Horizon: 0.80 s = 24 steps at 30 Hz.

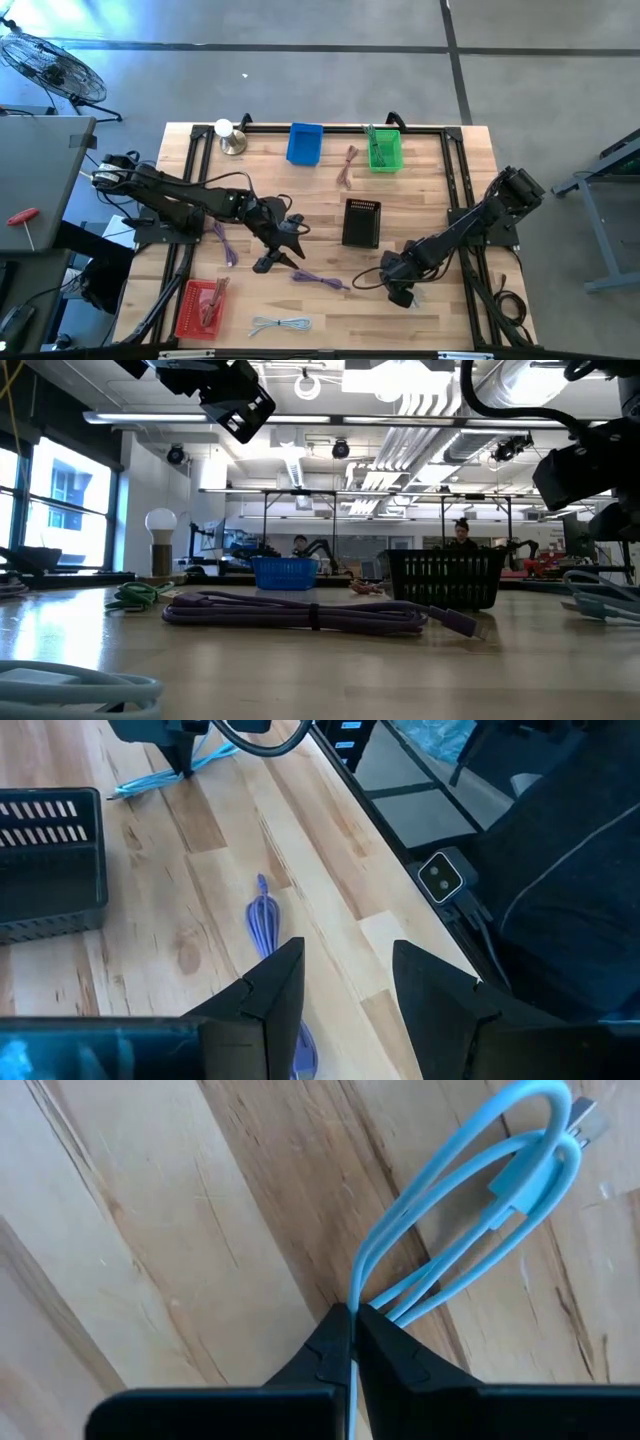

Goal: Pick & Place USB Port
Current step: Put the right white charger cable into the blue bin

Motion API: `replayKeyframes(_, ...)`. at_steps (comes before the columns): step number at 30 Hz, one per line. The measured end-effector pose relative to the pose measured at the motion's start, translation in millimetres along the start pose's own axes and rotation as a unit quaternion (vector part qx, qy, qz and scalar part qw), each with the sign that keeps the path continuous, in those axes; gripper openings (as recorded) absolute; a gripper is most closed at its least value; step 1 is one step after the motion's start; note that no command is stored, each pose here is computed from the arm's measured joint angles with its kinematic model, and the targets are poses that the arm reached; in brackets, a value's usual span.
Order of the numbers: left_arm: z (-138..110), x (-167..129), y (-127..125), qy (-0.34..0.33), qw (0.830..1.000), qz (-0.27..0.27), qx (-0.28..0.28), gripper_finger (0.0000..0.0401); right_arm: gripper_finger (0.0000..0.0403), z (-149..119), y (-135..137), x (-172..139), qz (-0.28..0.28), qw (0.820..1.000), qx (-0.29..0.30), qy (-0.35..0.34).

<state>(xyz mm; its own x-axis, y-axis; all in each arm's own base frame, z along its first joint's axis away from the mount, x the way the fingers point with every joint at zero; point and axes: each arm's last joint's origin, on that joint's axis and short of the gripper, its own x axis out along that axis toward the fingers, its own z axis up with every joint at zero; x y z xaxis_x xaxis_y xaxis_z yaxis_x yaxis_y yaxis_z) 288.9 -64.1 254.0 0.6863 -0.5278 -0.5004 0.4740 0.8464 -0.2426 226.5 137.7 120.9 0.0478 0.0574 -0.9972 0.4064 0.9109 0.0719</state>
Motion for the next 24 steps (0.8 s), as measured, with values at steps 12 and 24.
replayKeyframes(12,-1,0,2,0.002,0.999,0.037,-0.002,0.015,0.0,11,9,-29,0.015,0.997,0.001,-0.08)
replayKeyframes(24,-1,-1,6,0.002,0.996,0.09,0.006,0.015,0.0,26,41,-85,0.084,0.983,-0.057,-0.153)
